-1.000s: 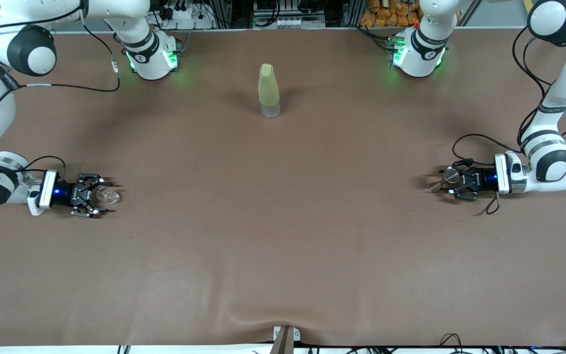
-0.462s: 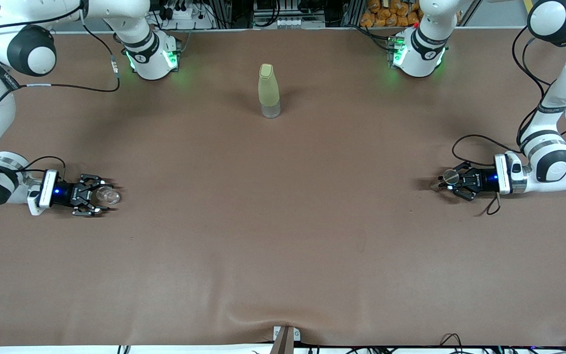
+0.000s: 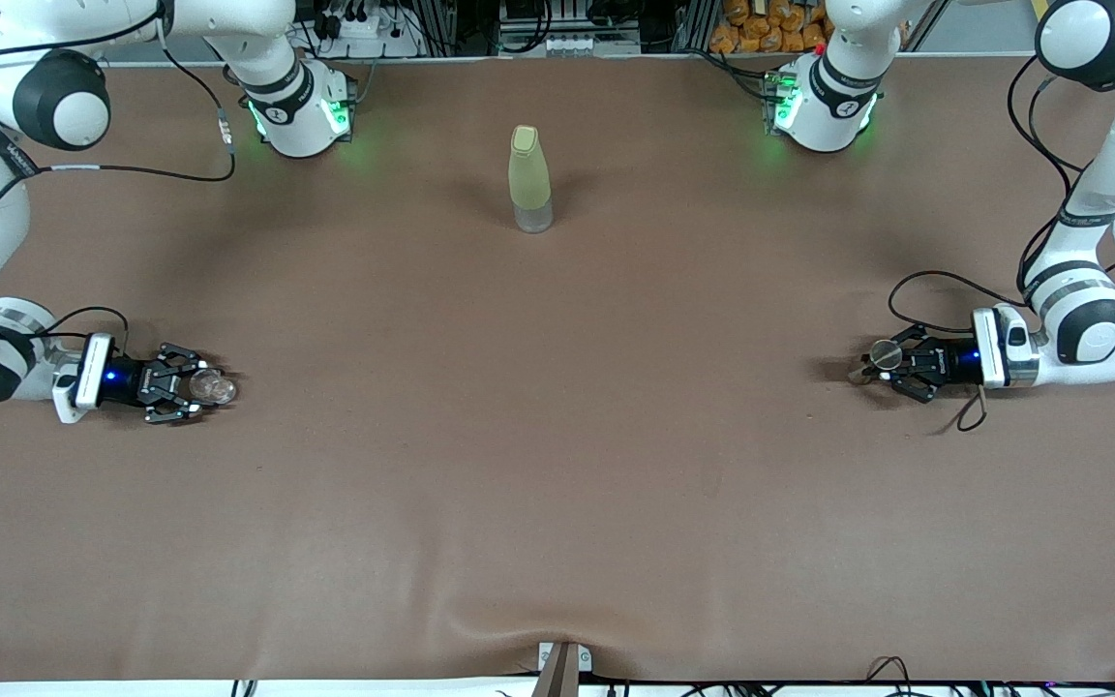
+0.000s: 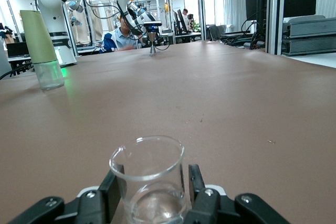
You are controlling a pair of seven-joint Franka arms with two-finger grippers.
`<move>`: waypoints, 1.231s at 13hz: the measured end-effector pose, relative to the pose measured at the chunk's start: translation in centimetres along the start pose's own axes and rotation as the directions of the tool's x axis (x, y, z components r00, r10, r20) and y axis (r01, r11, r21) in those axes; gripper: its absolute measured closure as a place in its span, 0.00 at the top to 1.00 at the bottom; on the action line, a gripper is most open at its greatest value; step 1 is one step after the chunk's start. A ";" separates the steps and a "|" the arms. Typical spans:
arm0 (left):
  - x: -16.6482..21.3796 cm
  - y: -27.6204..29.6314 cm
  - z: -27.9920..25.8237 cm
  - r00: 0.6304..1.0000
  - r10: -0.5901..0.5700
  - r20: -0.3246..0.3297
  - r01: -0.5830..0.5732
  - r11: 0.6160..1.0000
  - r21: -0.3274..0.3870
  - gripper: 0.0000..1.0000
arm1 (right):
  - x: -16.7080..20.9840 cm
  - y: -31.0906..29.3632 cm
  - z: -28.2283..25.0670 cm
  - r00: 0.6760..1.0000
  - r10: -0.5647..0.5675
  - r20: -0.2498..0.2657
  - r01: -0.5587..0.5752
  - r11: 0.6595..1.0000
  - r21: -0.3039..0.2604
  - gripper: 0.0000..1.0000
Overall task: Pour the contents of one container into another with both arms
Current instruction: 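Lift the beaker with the right gripper while the left gripper lifts the jigger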
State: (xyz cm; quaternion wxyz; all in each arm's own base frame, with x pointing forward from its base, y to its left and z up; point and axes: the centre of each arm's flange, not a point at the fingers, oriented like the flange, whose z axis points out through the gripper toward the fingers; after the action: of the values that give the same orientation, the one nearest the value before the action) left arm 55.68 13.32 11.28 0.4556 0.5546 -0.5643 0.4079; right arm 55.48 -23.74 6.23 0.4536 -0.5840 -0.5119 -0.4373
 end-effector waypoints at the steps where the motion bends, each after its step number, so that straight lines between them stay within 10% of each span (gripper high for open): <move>1: 0.9 -0.5 0.5 1.000 0.014 -0.002 -0.014 1.000 -0.007 0.21 | -0.1 0.0 0.0 1.000 0.001 -0.001 -0.001 1.000 0.000 0.55; 16: 10.8 -6.2 14.3 0.994 0.109 -0.005 -0.109 0.994 0.023 0.21 | 5.4 2.7 0.6 0.998 -0.023 -0.059 0.026 0.998 0.061 0.50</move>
State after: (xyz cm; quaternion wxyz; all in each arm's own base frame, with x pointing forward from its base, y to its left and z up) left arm 61.30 -3.58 17.81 0.4282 0.5268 -0.5876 0.4402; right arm 58.69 -22.23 11.17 0.4807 -0.5503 -0.5190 -0.4435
